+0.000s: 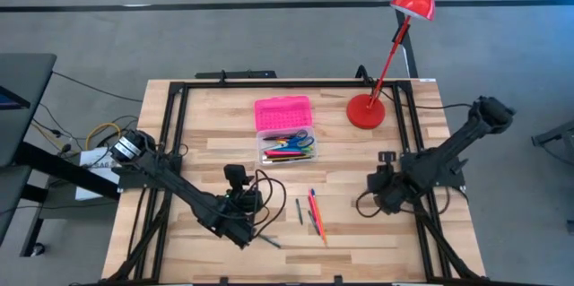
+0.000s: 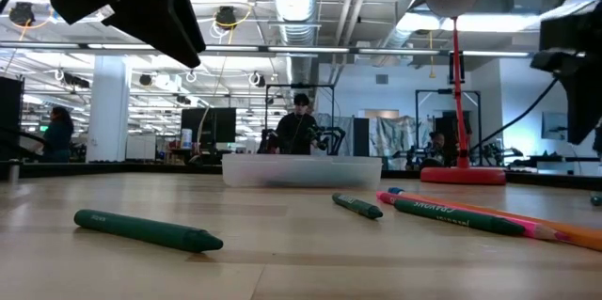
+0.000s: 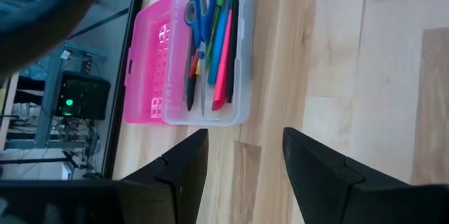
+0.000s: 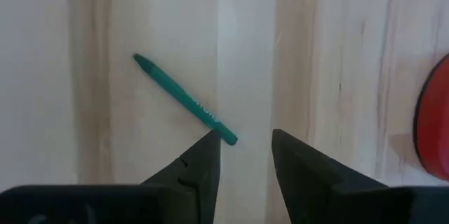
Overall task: Pick & place school supplies into a supply box
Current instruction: Put the green crayon into the pink supply box
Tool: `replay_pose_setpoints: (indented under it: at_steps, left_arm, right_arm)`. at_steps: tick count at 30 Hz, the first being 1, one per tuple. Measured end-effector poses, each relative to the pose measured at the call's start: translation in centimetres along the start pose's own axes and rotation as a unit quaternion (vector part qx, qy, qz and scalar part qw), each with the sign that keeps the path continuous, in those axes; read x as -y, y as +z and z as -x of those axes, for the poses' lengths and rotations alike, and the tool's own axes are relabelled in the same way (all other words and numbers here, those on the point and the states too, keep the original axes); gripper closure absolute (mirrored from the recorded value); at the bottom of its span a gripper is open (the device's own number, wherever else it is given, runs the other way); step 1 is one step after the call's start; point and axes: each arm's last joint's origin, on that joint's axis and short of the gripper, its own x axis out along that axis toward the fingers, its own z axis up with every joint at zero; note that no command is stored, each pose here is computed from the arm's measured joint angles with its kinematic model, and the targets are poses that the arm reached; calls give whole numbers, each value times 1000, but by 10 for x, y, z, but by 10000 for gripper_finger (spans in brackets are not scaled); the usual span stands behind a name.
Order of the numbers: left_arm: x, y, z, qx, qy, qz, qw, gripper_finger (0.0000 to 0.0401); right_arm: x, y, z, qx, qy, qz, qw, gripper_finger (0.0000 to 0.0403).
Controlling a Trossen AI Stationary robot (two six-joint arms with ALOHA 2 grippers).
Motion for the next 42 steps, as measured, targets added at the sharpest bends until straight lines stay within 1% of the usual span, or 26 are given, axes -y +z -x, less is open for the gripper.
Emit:
replay_pose_setpoints:
  at_steps: [3, 5, 9, 12, 16, 25, 29, 32, 38, 42]
  left_arm:
    - [0, 0, 0, 0, 0, -2, 1000, 222]
    - [0, 0, 0, 0, 0, -4, 1000, 222]
    - [0, 0, 0, 2, 4, -8, 1000, 222]
    - [0, 1, 0, 3, 3, -7, 1000, 222]
    - [0, 1, 0, 3, 3, -6, 1000, 222]
    - [0, 1, 0, 3, 3, -5, 1000, 222]
    - [0, 1, 0, 3, 0, -3, 1000, 222]
    - [0, 1, 0, 2, -1, -2, 1000, 222]
    - [0, 1, 0, 1, -2, 1, 1000, 222]
    - [0, 1, 0, 0, -4, 1, 1000, 222]
  right_arm:
    - [-5, 5, -12, -36, 14, -4, 999, 280]
    - [-10, 11, -18, -39, 23, -6, 999, 280]
    - [-13, 12, -29, -73, 9, 11, 997, 280]
    - [-15, 13, -34, -93, 16, 15, 995, 280]
    - [-15, 14, -37, -98, 17, 21, 995, 280]
    - [-8, 26, -43, -68, 37, 29, 997, 280]
    - [-4, 31, -52, -94, 56, 22, 994, 281]
    - [-3, 32, -56, -109, 59, 18, 992, 281]
    - [-4, 32, -58, -109, 70, 14, 992, 282]
    - [-5, 32, -57, -112, 79, -1, 991, 294]
